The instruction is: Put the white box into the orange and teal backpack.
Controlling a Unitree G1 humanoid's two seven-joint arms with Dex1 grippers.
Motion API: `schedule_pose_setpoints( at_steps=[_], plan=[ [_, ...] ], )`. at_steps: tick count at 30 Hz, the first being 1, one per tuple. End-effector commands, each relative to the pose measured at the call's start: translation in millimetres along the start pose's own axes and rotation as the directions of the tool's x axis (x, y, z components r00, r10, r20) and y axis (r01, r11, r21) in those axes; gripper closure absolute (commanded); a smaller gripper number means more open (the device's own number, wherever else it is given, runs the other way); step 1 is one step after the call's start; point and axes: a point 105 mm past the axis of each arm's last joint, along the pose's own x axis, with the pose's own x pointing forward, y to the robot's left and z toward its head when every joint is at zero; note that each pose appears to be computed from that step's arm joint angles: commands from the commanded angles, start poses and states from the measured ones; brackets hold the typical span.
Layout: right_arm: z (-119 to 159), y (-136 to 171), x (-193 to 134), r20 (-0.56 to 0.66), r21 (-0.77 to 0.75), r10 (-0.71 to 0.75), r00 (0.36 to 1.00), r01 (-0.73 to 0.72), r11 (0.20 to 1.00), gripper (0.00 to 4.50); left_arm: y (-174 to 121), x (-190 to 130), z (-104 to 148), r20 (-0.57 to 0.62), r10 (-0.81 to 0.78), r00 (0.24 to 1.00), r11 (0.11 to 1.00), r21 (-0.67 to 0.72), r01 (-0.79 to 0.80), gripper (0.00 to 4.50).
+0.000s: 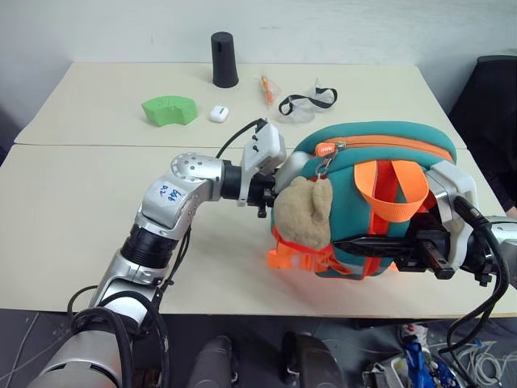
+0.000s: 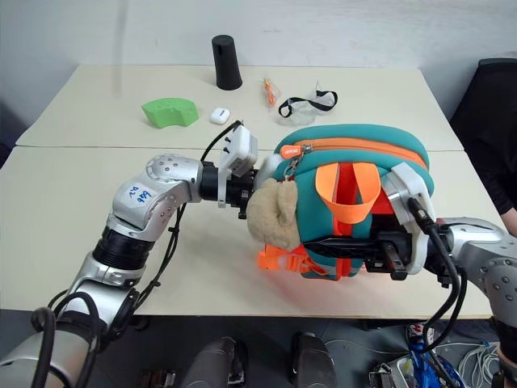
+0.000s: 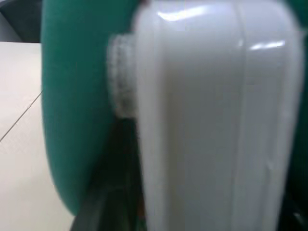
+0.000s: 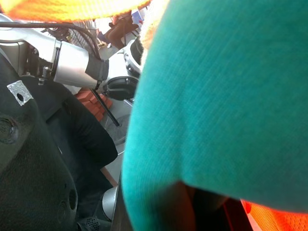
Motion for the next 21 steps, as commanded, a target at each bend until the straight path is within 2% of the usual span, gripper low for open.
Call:
schedule_pose_setpoints(
  at_steps=[1, 4, 5, 9, 13, 17, 21],
  plan=[
    [0, 3, 4, 0.007, -0.026, 0.006, 1.0, -0.006, 1.0, 4.5, -10, -16, 14, 0.034, -0.031, 0.999, 0.999, 0.032, 0.03, 1.09],
    [-1, 0, 4, 0.018, -0.026, -0.016, 1.0, 0.017, 1.0, 4.5, -15, -36, 19, 0.037, -0.032, 0.999, 0.998, 0.049, 0.03, 0.18],
    [-2, -1, 5, 0.02, -0.027, -0.022, 1.0, 0.023, 0.999, 4.5, -19, -44, 22, 0.045, -0.039, 0.998, 0.998, 0.051, 0.037, 0.03],
    [-8, -6, 7, 0.014, -0.038, -0.056, 0.998, 0.056, 0.998, 4.5, -33, -75, 38, 0.087, -0.076, 0.993, 0.997, 0.025, 0.074, 0.03],
    [-9, -12, 8, 0.018, -0.04, -0.08, 0.997, 0.081, 0.996, 4.5, -47, -90, 60, 0.157, -0.134, 0.978, 0.989, -0.047, 0.143, 0.03],
    [-9, -16, 10, 0.02, -0.04, -0.087, 0.996, 0.087, 0.995, 4.5, -67, -79, 64, 0.14, -0.209, 0.968, 0.974, -0.062, 0.219, 0.03],
    [-8, -16, 14, 0.017, -0.042, -0.079, 0.997, 0.079, 0.996, 4.5, -66, -68, 58, 0.105, -0.201, 0.974, 0.974, -0.084, 0.21, 0.03]
  ],
)
